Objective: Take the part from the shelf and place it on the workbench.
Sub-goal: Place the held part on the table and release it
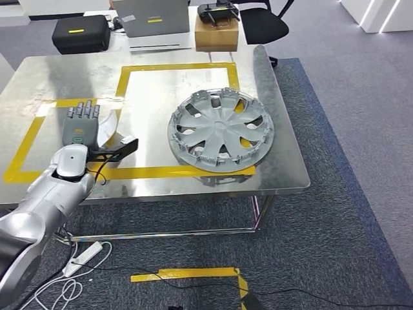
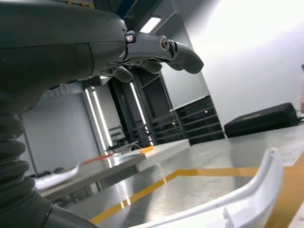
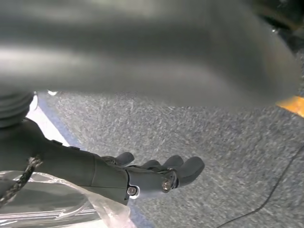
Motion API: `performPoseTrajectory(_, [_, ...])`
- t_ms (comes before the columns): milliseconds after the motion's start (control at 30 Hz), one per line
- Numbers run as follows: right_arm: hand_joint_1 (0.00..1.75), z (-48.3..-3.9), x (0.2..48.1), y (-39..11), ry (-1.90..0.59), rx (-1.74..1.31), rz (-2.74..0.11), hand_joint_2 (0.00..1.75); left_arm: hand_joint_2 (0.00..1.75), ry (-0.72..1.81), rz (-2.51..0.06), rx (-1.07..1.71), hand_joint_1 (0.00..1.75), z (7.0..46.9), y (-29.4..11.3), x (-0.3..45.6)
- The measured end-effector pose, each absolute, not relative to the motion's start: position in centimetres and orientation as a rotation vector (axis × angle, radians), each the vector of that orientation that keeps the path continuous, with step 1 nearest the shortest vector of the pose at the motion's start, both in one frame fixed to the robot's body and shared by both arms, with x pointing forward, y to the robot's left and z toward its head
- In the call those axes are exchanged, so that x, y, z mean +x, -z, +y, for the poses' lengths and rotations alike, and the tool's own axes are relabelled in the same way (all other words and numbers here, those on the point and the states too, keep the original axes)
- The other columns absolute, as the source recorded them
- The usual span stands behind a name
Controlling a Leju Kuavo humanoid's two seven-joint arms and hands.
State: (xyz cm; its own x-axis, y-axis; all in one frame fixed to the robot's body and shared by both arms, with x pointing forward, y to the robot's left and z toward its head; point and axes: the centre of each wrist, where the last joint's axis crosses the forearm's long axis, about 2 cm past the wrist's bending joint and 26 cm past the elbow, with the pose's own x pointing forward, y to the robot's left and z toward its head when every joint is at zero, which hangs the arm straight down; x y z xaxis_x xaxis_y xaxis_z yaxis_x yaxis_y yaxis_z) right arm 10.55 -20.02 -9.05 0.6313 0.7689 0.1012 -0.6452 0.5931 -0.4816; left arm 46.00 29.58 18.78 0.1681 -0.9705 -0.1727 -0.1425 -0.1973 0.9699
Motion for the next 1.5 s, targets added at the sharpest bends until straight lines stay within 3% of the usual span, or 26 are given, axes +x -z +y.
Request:
performPoseTrajectory(167, [0.0, -20.0, 10.5, 9.1, -0.829, -0.433, -0.315, 0.0, 1.75, 1.002, -1.354, 1.47, 0.0, 29.0, -20.9, 46.7])
performPoseTrajectory(500, [0.0, -20.0, 10.2, 9.1, -0.825, -0.435, -0.303, 0.0, 1.75, 0.9, -1.457, 1.422, 0.0, 28.0, -22.3, 47.1])
performPoseTrajectory(600, [0.0, -20.0, 10.1, 9.1, -0.823, -0.436, -0.307, 0.0, 1.75, 0.832, -1.628, 1.366, 0.0, 27.7, -22.6, 46.8])
performPoseTrajectory(733, [0.0, -20.0, 10.0, 9.2, -0.821, -0.437, -0.315, 0.0, 0.0, 0.559, -1.994, 1.155, 0.0, 26.2, -23.3, 45.7])
performPoseTrajectory(867, [0.0, -20.0, 9.8, 9.2, -0.809, -0.446, -0.305, 0.0, 0.0, 0.108, -2.143, 0.624, 0.0, 23.3, -23.3, 43.1])
performPoseTrajectory(967, [0.0, -20.0, 9.6, 9.2, -0.793, -0.457, -0.302, 0.0, 0.0, -0.184, -2.118, 0.118, 0.0, 21.1, -22.8, 40.3])
performPoseTrajectory(1067, [0.0, -20.0, 8.9, 9.4, -0.768, -0.466, -0.291, 0.0, 0.0, -0.406, -2.063, -0.192, 0.0, 19.4, -22.4, 36.9])
performPoseTrajectory(1200, [0.0, -20.0, 8.2, 9.5, -0.746, -0.466, -0.278, 0.0, 0.0, -0.518, -2.096, -0.368, 0.0, 17.7, -23.2, 33.3])
performPoseTrajectory(1400, [0.0, -20.0, 8.2, 9.5, -0.758, -0.446, -0.274, 0.0, 0.0, -0.407, -2.385, -0.35, 0.0, 16.8, -23.7, 29.1])
performPoseTrajectory(1500, [0.0, -20.0, 8.2, 9.5, -0.756, -0.444, -0.273, 0.0, 0.0, -0.376, -2.39, -0.377, 0.0, 16.5, -23.1, 27.3])
